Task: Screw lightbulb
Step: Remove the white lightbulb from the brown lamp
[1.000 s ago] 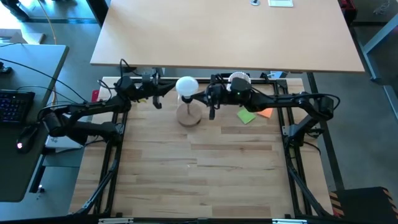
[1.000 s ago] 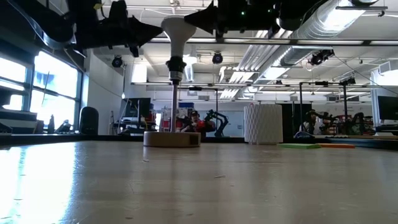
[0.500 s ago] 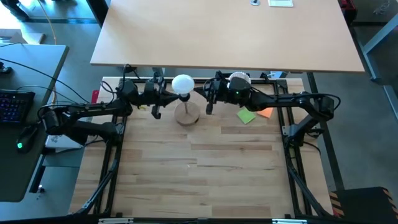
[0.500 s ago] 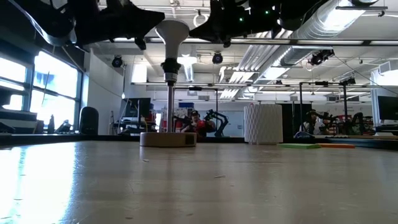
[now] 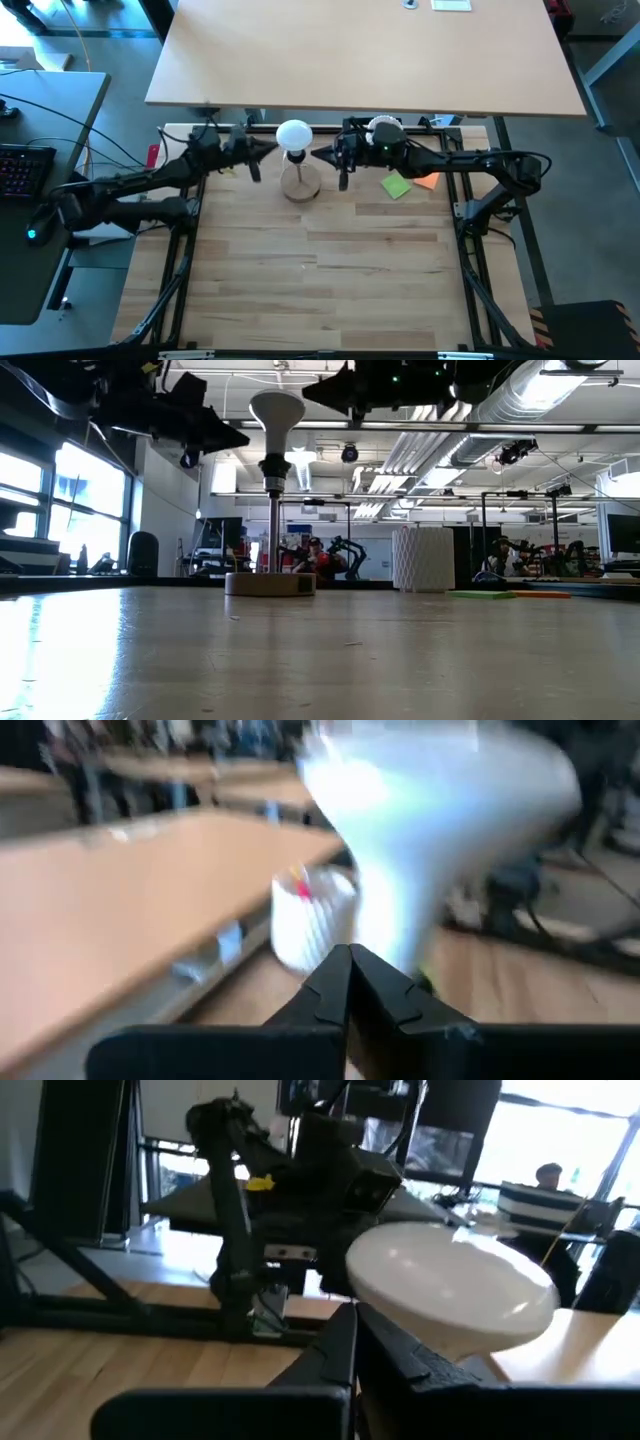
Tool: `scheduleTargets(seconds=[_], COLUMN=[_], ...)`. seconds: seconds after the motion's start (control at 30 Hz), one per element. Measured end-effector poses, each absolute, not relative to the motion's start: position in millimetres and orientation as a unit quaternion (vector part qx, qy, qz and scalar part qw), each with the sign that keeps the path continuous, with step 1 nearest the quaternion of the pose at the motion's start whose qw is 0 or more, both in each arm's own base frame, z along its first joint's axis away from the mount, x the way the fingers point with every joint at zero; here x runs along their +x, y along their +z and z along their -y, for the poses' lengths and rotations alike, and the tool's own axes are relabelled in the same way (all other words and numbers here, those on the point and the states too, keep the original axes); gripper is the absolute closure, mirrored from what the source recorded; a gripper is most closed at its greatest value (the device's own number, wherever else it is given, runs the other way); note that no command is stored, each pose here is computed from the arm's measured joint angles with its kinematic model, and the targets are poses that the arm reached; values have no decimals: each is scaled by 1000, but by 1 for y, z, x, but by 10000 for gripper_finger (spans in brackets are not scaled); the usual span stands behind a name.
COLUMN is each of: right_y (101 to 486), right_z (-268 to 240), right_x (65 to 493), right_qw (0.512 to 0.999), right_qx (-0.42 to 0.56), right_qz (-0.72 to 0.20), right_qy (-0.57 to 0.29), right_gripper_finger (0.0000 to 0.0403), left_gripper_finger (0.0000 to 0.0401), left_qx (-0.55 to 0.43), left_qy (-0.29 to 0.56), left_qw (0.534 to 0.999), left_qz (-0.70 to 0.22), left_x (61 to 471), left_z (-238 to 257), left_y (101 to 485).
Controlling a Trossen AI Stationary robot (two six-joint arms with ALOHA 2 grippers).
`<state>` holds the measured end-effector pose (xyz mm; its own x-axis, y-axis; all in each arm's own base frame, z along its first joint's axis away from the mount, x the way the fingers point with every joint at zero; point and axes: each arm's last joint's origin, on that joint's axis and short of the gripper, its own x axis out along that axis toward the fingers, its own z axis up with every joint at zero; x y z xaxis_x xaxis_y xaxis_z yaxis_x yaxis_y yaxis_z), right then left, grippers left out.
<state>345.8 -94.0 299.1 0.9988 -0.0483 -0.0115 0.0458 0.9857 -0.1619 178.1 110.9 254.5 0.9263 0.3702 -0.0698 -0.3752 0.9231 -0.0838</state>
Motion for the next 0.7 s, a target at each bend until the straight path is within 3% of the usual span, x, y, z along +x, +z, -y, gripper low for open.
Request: scheduleTargets(seconds=[0.3, 0.7], right_y=[303, 298], right_z=[95, 102], right_x=[346, 352], right_qw=[996, 995], right_qx=[-87, -92], right_qz=[13, 5], right_qy=[-27, -34], right_gripper_finger=[403, 403], left_gripper_finger=[401, 401], left_qx=[-38, -65], left_qy=[146, 54], left_qw=[984, 991], left_qz=[90, 105], left_x=[159, 188], left_z=[-149, -170], left_y=[271, 269])
